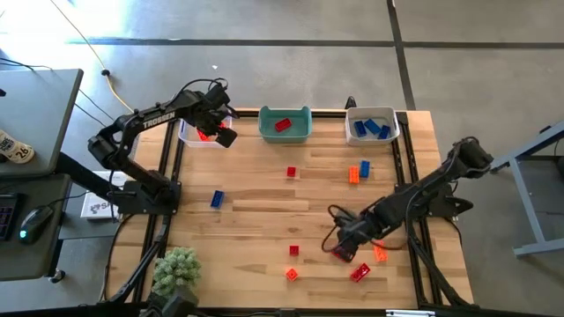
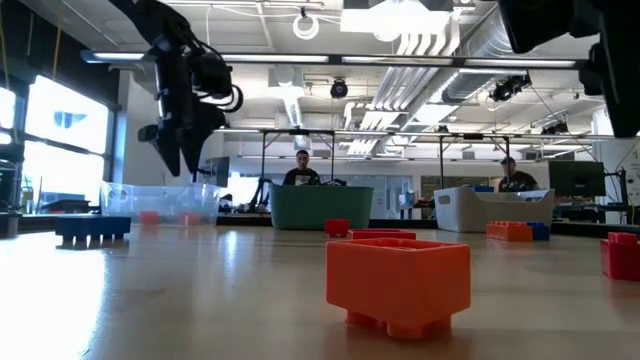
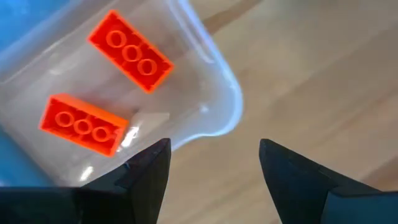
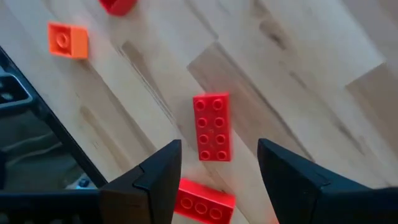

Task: Sort & place blocks by color
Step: Put the red game piece into the green bin

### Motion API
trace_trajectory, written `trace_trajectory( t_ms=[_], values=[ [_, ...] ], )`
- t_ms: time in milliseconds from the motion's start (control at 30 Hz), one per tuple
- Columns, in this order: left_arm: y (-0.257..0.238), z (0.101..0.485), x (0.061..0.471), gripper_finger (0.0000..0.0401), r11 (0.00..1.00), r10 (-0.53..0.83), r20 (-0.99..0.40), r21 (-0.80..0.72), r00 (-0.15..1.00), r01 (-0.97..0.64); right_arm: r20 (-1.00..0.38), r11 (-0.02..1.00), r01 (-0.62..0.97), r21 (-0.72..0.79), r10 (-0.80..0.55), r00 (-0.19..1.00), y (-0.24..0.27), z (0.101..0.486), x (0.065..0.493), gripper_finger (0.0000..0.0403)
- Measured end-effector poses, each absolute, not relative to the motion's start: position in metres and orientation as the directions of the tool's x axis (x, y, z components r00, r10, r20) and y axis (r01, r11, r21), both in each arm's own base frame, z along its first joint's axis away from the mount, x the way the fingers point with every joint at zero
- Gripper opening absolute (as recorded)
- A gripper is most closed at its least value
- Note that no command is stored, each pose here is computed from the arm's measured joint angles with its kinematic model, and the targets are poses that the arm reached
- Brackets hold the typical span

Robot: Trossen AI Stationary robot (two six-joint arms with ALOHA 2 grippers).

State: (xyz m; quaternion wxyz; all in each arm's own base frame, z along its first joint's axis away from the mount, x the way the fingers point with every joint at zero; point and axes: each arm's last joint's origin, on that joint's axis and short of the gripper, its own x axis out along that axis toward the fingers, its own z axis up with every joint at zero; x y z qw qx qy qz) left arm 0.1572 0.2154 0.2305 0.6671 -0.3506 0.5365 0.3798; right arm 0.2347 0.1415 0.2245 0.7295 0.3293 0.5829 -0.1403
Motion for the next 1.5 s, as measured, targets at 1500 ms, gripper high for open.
trace_trajectory(
  t_ms=[1500],
  values=[
    [0.128,0.294,0.181,0.0234,0.680,0.232,-0.893,-0.134,0.385,-0.721,-0.985,0.723,0.669,0.170,0.110,0.131,0.158,0.146,0.268,0.0112]
  ],
)
